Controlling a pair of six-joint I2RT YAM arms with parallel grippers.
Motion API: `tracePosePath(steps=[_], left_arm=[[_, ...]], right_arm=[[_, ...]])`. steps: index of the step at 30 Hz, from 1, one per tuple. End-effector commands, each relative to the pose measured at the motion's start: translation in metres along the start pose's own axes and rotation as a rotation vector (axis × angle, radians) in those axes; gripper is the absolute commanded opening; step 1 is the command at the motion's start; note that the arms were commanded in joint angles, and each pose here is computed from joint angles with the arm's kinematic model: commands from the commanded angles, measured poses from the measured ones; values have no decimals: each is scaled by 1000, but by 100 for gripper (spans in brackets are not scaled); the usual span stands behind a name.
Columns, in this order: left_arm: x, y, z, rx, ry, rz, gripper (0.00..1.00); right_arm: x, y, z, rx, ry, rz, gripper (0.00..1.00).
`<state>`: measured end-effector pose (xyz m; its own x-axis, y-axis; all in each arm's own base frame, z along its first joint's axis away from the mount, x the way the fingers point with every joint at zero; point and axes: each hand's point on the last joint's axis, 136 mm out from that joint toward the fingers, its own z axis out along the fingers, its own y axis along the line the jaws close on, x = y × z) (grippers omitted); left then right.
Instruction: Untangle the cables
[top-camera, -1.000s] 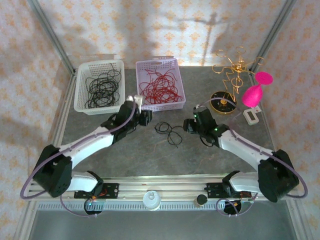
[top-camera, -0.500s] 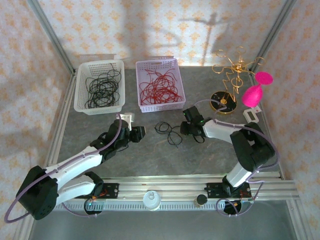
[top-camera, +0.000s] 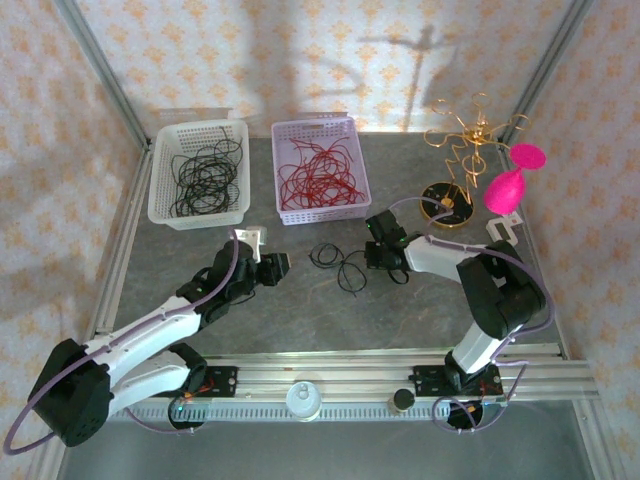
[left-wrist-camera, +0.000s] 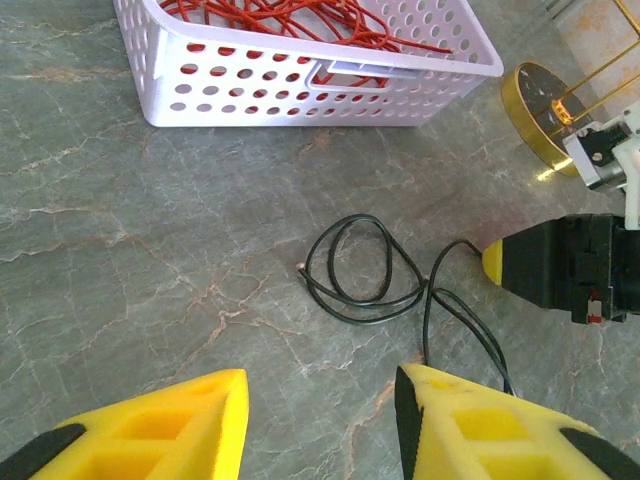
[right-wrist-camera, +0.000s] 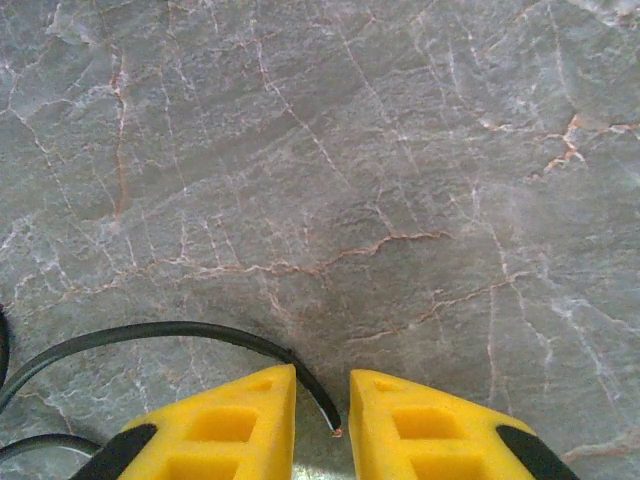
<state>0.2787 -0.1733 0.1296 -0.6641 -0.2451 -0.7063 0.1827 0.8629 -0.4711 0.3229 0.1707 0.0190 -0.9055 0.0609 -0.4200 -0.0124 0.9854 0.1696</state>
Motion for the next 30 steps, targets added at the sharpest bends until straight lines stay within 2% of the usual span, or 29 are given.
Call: tracePosePath(steps=[1,10,15,20,22,26,30], left_arm=[[0,-5,3,17,3,2,44],[-2,-6,10,6,20,15,42],[-6,-9,9,4,20,34,41],[-15,-18,7,21,16,61,41],[-21,-30,4,71,13,67,41],[-35,-74,-6,254,-12,121,42],[-48,-108,-14,399,-27,168,49]], right_arm=[[-15,30,10,-109,-54,-30,20],[-23,27,-10,-77,-110,-74,0],[-30,24,-37,-69,-174,-99,0],[-39,28,-84,-70,-262,-155,0],[-42,34,-106,-88,-307,-181,0],[-50,47,-148,-148,-384,-228,0],[-57,63,-196,-265,-478,-285,0]])
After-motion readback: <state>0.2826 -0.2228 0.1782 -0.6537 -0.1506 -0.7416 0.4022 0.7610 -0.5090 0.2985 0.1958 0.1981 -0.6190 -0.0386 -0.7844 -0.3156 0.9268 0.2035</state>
